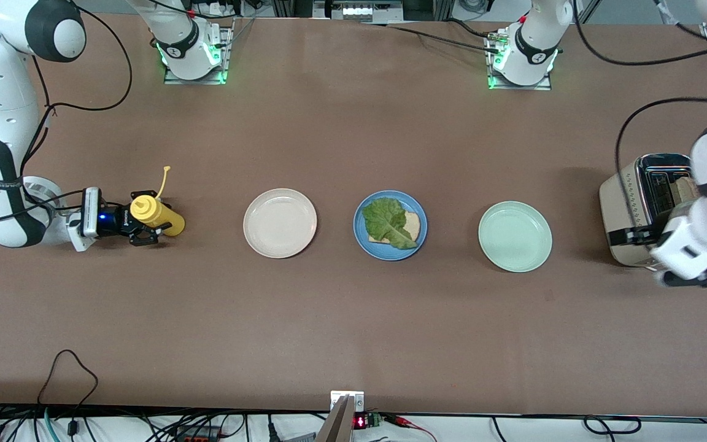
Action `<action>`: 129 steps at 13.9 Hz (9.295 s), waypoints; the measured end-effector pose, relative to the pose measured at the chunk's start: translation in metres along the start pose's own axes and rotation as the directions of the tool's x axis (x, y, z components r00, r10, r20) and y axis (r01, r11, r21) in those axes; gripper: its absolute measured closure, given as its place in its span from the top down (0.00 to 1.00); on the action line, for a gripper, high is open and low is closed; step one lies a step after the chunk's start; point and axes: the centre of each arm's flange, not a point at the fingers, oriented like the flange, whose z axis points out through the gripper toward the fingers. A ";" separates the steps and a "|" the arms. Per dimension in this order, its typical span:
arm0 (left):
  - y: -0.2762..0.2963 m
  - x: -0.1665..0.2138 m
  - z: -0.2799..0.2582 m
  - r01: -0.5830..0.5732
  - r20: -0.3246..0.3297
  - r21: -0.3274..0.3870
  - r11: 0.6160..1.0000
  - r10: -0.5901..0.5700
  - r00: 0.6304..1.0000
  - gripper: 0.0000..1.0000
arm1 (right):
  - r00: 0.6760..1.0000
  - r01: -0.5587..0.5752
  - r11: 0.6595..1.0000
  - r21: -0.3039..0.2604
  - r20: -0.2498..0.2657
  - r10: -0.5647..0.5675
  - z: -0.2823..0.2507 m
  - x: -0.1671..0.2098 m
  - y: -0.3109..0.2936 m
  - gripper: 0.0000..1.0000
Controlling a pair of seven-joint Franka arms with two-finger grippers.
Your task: Make sandwich in blue plate with both arms
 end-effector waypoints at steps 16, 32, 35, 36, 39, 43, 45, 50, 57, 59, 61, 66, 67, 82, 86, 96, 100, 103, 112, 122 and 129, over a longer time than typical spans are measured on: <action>-0.128 -0.088 0.103 -0.120 -0.070 0.193 0.974 0.135 0.988 0.96 | 0.789 -0.216 0.966 -0.139 0.558 0.257 -0.147 0.226 -0.007 1.00; -0.133 -0.085 0.118 -0.155 -0.047 0.180 0.971 0.165 0.985 0.52 | 0.008 -0.179 0.336 -0.925 0.340 0.940 0.067 0.508 0.004 1.00; -0.138 -0.082 0.111 -0.180 -0.055 0.187 0.966 0.193 0.980 0.29 | -0.006 -0.170 0.173 -0.970 0.177 0.984 0.078 0.522 -0.001 1.00; -0.140 -0.080 0.104 -0.197 -0.064 0.194 0.961 0.213 0.975 0.26 | -0.004 -0.169 0.147 -0.975 0.150 0.989 0.081 0.526 -0.003 1.00; -0.146 -0.076 0.092 -0.207 -0.076 0.204 0.957 0.226 0.971 0.11 | -0.011 -0.170 0.084 -0.982 0.087 0.996 0.083 0.532 -0.007 1.00; -0.146 -0.076 0.083 -0.214 -0.059 0.205 0.955 0.231 0.971 0.11 | -0.071 -0.169 -0.075 -0.983 -0.064 0.995 0.095 0.543 -0.016 1.00; -0.143 -0.075 0.062 -0.220 -0.021 0.206 0.953 0.230 0.973 0.11 | -0.069 -0.159 -0.095 -0.983 -0.085 0.994 0.104 0.550 -0.018 1.00; -0.097 -0.075 -0.028 -0.271 0.039 0.204 0.941 0.269 0.962 0.11 | -0.040 -0.125 -0.081 -0.989 -0.077 0.996 0.091 0.560 -0.025 1.00; 0.054 -0.089 -0.076 -0.330 -0.039 -0.075 0.941 0.328 0.944 0.11 | -0.034 -0.124 -0.068 -0.990 -0.065 0.997 0.092 0.563 -0.027 1.00; 0.116 -0.098 -0.078 -0.343 -0.035 -0.134 0.930 0.341 0.939 0.11 | -0.032 -0.124 -0.062 -0.990 -0.059 0.998 0.093 0.563 -0.027 1.00; 0.187 -0.117 -0.077 -0.350 -0.015 -0.220 0.910 0.356 0.934 0.11 | -0.026 -0.124 -0.061 -0.990 -0.058 0.998 0.094 0.564 -0.026 1.00; 0.269 -0.102 -0.030 -0.231 0.065 -0.604 0.763 0.336 0.940 0.08 | 0.032 -0.119 -0.064 -0.991 -0.068 0.997 0.087 0.577 -0.013 1.00; 0.278 -0.091 -0.012 -0.214 0.069 -0.650 0.729 0.338 0.939 0.08 | 0.039 -0.114 -0.066 -0.991 -0.071 0.997 0.086 0.577 -0.009 1.00; 0.318 -0.063 0.226 -0.282 -0.173 -0.927 0.248 0.384 0.907 0.07 | 0.065 -0.108 -0.065 -0.992 -0.073 0.995 0.086 0.569 0.003 1.00; 0.311 -0.055 0.260 -0.287 -0.184 -0.926 0.244 0.370 0.911 0.07 | 0.062 -0.110 -0.065 -0.992 -0.072 0.995 0.086 0.567 0.004 1.00; 0.269 -0.015 0.252 -0.366 -0.282 -0.892 0.265 0.307 0.909 0.65 | 0.071 -0.109 -0.064 -0.992 -0.072 0.995 0.086 0.568 0.005 1.00; 0.263 -0.010 0.238 -0.452 -0.336 -0.840 0.300 0.366 0.868 1.00 | 0.071 -0.109 -0.062 -0.992 -0.070 0.995 0.087 0.568 0.005 1.00; 0.244 0.005 0.200 -0.560 -0.406 -0.747 0.358 0.422 0.811 1.00 | 0.072 -0.109 -0.060 -0.992 -0.068 0.995 0.088 0.568 0.005 1.00; 0.164 0.017 0.083 -0.640 -0.292 -0.592 0.490 0.610 0.736 1.00 | 0.073 -0.109 -0.060 -0.992 -0.068 0.995 0.088 0.569 0.005 1.00; 0.110 -0.027 -0.065 -0.571 -0.031 -0.181 0.801 0.575 0.817 1.00 | 0.073 -0.109 -0.060 -0.992 -0.068 0.995 0.088 0.569 0.005 1.00; 0.091 -0.089 -0.100 -0.226 -0.100 -0.026 0.974 0.222 0.970 1.00 | 0.073 -0.109 -0.060 -0.992 -0.068 0.995 0.088 0.569 0.005 1.00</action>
